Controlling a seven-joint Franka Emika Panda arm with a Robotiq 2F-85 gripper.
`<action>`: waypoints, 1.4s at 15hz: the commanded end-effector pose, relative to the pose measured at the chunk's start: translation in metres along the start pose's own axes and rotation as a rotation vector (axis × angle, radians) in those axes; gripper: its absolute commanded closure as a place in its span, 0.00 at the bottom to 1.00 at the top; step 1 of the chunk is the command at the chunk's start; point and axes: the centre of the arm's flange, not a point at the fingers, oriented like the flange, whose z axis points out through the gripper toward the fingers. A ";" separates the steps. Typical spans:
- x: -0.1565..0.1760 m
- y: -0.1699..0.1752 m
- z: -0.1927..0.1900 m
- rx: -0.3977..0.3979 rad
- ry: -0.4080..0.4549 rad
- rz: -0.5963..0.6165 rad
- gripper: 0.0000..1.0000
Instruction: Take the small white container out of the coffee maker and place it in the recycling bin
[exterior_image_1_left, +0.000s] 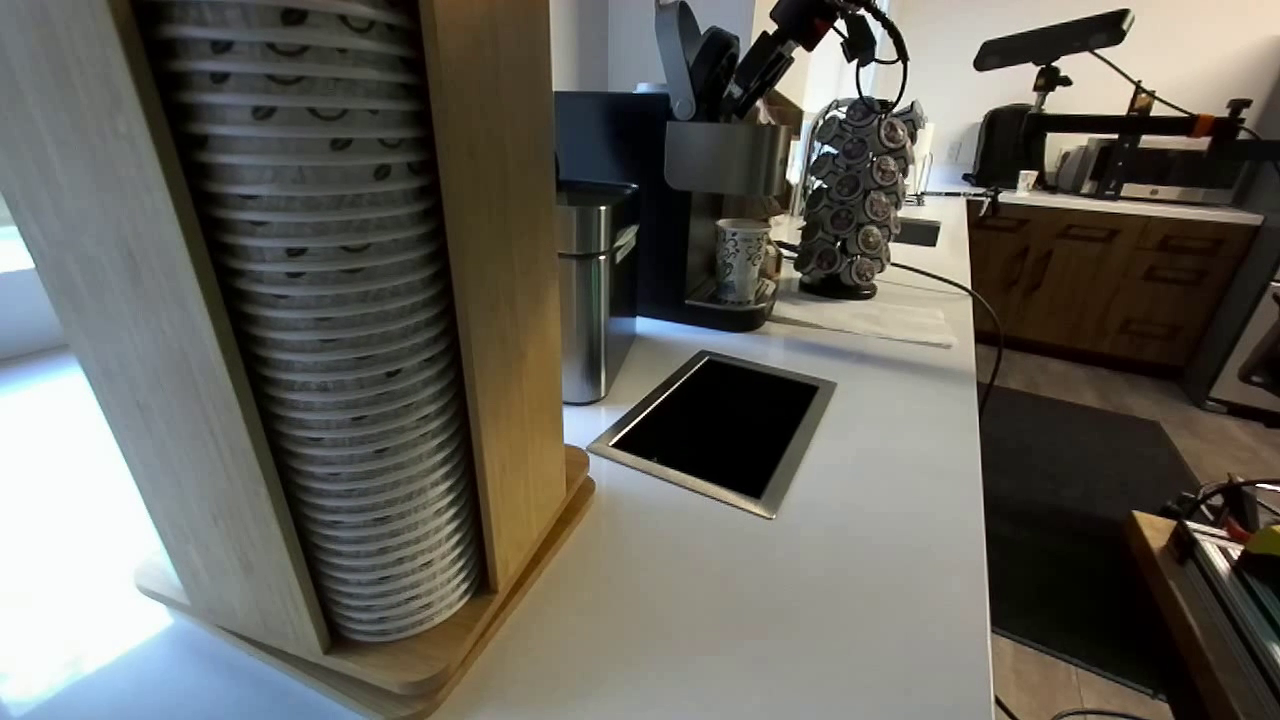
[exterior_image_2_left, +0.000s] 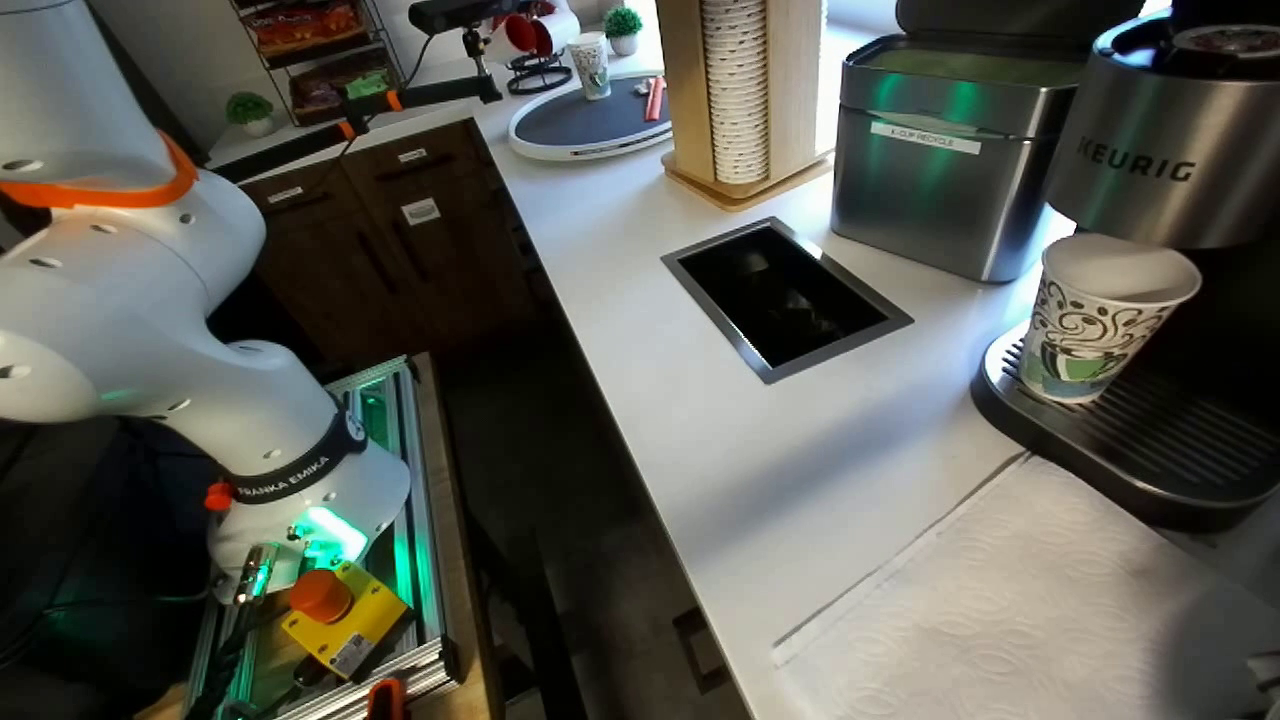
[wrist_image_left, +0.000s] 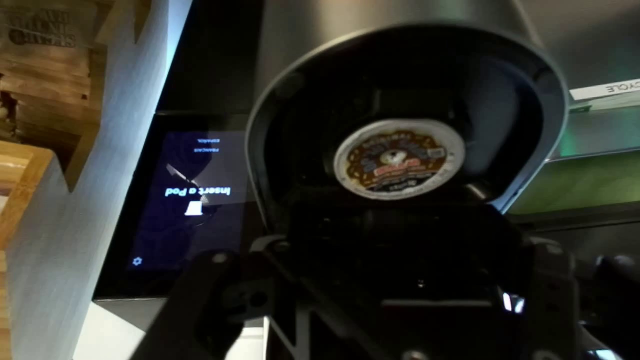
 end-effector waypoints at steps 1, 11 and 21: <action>0.000 0.008 -0.007 0.015 -0.029 -0.018 0.21; -0.008 0.010 -0.010 0.032 -0.086 -0.031 0.33; -0.008 0.009 -0.009 0.053 -0.067 -0.057 0.34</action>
